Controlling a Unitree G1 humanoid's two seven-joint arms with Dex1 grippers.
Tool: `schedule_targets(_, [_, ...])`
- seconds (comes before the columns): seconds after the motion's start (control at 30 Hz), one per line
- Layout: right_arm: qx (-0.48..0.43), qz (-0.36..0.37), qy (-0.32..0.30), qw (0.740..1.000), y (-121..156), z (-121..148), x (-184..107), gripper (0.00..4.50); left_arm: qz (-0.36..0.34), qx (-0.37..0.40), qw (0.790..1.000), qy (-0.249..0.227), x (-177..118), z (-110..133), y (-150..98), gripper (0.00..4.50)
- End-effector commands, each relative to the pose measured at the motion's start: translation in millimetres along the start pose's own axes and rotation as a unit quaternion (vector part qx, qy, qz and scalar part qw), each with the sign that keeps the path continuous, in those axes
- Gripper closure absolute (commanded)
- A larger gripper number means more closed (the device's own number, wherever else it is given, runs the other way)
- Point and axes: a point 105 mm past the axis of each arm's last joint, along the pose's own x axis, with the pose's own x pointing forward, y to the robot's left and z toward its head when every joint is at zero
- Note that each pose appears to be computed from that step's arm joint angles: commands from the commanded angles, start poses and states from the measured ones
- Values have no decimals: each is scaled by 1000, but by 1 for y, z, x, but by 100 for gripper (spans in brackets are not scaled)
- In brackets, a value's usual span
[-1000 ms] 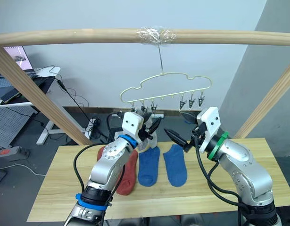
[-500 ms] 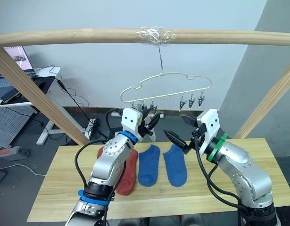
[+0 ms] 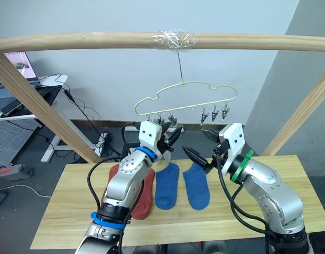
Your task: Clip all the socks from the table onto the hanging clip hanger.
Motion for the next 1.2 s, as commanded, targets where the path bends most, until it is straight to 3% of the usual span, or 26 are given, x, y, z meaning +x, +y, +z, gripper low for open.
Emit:
schedule_targets(0.03, [-17,8,-26,999,7,14,-1,0,5,14,1000,-27,3,14,3,212])
schedule_targets(0.43, [-16,6,-26,1000,7,12,0,0,2,20,1000,-14,-7,6,3,212])
schedule_targets(1.2, [-26,1,-18,1000,4,11,-3,0,11,25,999,-35,14,16,2,212])
